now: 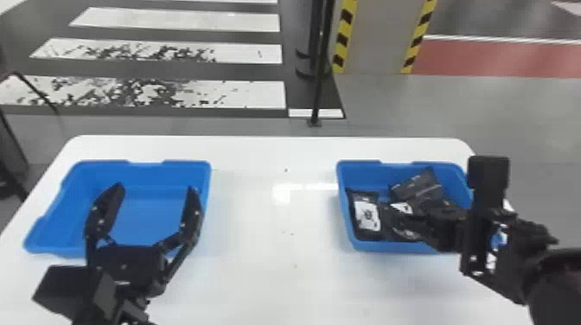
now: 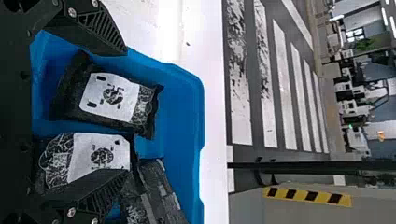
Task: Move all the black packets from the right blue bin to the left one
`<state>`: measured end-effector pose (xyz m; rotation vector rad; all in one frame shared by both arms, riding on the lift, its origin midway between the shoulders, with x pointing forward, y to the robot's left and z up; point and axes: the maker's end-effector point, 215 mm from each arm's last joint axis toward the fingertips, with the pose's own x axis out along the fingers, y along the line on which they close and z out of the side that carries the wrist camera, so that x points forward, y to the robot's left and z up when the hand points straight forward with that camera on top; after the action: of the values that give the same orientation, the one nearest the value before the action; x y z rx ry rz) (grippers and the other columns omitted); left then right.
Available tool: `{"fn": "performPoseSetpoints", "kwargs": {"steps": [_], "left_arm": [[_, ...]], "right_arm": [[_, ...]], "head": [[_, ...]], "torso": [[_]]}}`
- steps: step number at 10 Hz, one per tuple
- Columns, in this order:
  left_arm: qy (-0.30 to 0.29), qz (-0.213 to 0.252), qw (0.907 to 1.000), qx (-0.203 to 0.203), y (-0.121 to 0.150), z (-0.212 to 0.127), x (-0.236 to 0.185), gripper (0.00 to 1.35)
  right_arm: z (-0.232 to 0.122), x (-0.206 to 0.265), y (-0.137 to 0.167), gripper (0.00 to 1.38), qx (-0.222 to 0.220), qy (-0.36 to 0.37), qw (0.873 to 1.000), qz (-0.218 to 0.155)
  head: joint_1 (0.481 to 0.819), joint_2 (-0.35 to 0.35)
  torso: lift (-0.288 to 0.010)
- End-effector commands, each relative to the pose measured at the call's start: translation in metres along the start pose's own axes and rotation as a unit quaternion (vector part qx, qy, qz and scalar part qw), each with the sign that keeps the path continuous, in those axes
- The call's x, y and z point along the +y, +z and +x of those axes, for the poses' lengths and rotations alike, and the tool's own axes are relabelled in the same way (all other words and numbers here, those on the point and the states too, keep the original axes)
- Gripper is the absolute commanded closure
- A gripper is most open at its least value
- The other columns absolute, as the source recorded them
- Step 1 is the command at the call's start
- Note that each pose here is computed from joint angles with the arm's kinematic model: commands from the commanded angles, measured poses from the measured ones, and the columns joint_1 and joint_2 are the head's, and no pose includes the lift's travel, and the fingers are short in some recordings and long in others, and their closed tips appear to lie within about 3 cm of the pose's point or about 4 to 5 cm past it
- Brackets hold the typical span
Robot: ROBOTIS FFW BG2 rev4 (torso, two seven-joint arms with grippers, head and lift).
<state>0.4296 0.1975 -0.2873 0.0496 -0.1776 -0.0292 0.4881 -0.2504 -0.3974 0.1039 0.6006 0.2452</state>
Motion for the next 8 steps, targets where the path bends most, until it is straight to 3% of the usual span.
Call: {"fn": "performPoseSetpoints", "kwargs": {"steps": [1,8], "left_arm": [[-0.002,-0.001,1.0000,-0.001,0.001,0.000,-0.002,0.13],[0.004,-0.008,1.0000,-0.003,0.002,0.000,0.004,0.13]], "right_arm": [[0.014,0.006,-0.005,0.14,0.027,0.014,1.000,0.008],[0.051,0.009,-0.023,0.23,0.112,0.016,0.993,0.020]], "head": [[0.695,-0.065],[0.695,-0.029]], "torso": [[-0.140],[-0.140]]}}
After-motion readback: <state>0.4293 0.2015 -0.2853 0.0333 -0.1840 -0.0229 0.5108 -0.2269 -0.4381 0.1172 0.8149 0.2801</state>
